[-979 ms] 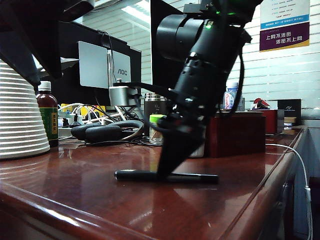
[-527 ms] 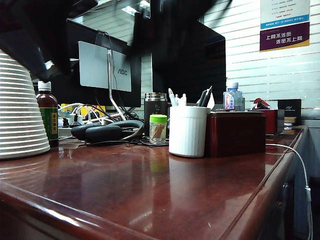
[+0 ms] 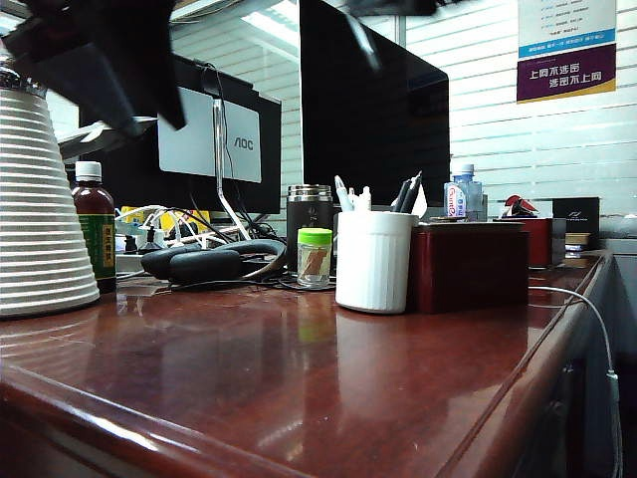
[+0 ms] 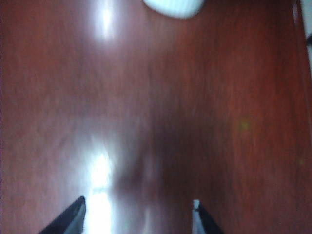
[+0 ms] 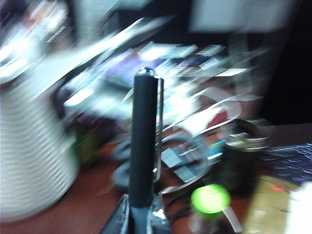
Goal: Pick up all the pens on the desk and put them into the pen holder one by one.
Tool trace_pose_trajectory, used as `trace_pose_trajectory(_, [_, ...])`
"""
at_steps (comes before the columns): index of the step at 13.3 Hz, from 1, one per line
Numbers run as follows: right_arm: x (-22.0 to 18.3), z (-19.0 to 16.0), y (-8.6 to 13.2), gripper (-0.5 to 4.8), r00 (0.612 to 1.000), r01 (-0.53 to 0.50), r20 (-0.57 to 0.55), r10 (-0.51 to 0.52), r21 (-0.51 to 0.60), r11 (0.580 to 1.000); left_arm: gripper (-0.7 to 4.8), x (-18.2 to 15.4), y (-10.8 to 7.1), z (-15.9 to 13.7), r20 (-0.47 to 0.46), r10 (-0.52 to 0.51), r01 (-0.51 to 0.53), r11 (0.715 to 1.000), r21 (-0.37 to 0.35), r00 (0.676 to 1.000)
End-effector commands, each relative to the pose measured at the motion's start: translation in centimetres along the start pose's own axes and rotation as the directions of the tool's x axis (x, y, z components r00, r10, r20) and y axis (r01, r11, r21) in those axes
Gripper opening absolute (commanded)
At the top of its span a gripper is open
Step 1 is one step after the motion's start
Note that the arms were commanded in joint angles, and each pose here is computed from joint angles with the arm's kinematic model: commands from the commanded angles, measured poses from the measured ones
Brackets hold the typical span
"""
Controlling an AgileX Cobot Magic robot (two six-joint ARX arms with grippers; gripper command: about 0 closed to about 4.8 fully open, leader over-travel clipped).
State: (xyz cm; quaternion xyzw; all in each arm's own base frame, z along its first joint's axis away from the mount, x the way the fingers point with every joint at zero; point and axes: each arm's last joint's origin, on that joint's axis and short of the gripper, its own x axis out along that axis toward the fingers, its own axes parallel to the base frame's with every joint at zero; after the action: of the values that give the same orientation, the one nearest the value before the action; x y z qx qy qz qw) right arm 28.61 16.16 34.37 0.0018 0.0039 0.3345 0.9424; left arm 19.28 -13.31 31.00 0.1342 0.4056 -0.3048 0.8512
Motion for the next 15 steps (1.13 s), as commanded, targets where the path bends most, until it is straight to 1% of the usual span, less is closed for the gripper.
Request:
trace_pose_trajectory(1, [-0.3, -3.1, -1.5, -0.07, 0.994, 0.043, 0.093, -0.054, 0.118, 0.992, 2.79, 0.0, 0.1, 0.6, 0.061, 0.004, -0.005, 1.000, 0.004, 0.998])
trace_pose_trajectory(3, [0.7, -6.0, -1.7, -0.07, 0.999, 0.028, 0.029, -0.032, 0.129, 0.991, 2.79, 0.5, 0.1, 0.9, 0.072, 0.005, -0.005, 1.000, 0.004, 0.997])
trace_pose_trajectory(4, [1.5, -7.1, -1.8, -0.07, 1.000, -0.016, 0.023, 0.013, 0.129, 0.991, 2.79, 0.9, 0.1, 1.0, 0.070, 0.005, -0.005, 1.000, 0.005, 0.998])
trace_pose_trajectory(5, [2.0, -7.8, -1.9, -0.07, 1.000, -0.019, 0.023, 0.017, 0.129, 0.991, 2.79, 1.3, 0.2, 1.2, 0.065, 0.005, -0.005, 1.000, 0.004, 0.998])
trace_pose_trajectory(6, [2.4, -8.4, -2.1, -0.07, 1.000, 0.002, 0.025, -0.006, 0.127, 0.992, 2.79, 1.8, 0.2, 1.2, 0.056, 0.004, -0.004, 1.000, 0.004, 0.998])
trace_pose_trajectory(8, [2.8, -9.5, -2.9, -0.07, 1.000, 0.021, 0.018, -0.024, 0.129, 0.991, 2.79, 2.8, 0.3, 1.3, 0.030, 0.002, -0.002, 1.000, 0.003, 1.000])
trace_pose_trajectory(10, [3.0, -10.1, -3.2, -0.07, 1.000, 0.031, -0.002, -0.031, 0.131, 0.991, 2.79, 3.5, 0.3, 1.3, 0.010, 0.001, -0.001, 1.000, 0.002, 1.000])
trace_pose_trajectory(14, [3.2, -10.7, -3.3, -0.05, 0.999, 0.033, -0.019, -0.031, 0.126, 0.991, 2.78, 3.8, 0.4, 1.6, 0.031, 0.003, -0.003, 1.000, 0.003, 1.000])
trace_pose_trajectory(15, [3.3, -10.8, -3.3, 1.10, 0.999, 0.034, -0.025, -0.031, 0.116, 0.993, 2.78, 3.8, 0.4, 1.6, 0.030, 0.002, -0.002, 1.000, 0.003, 1.000])
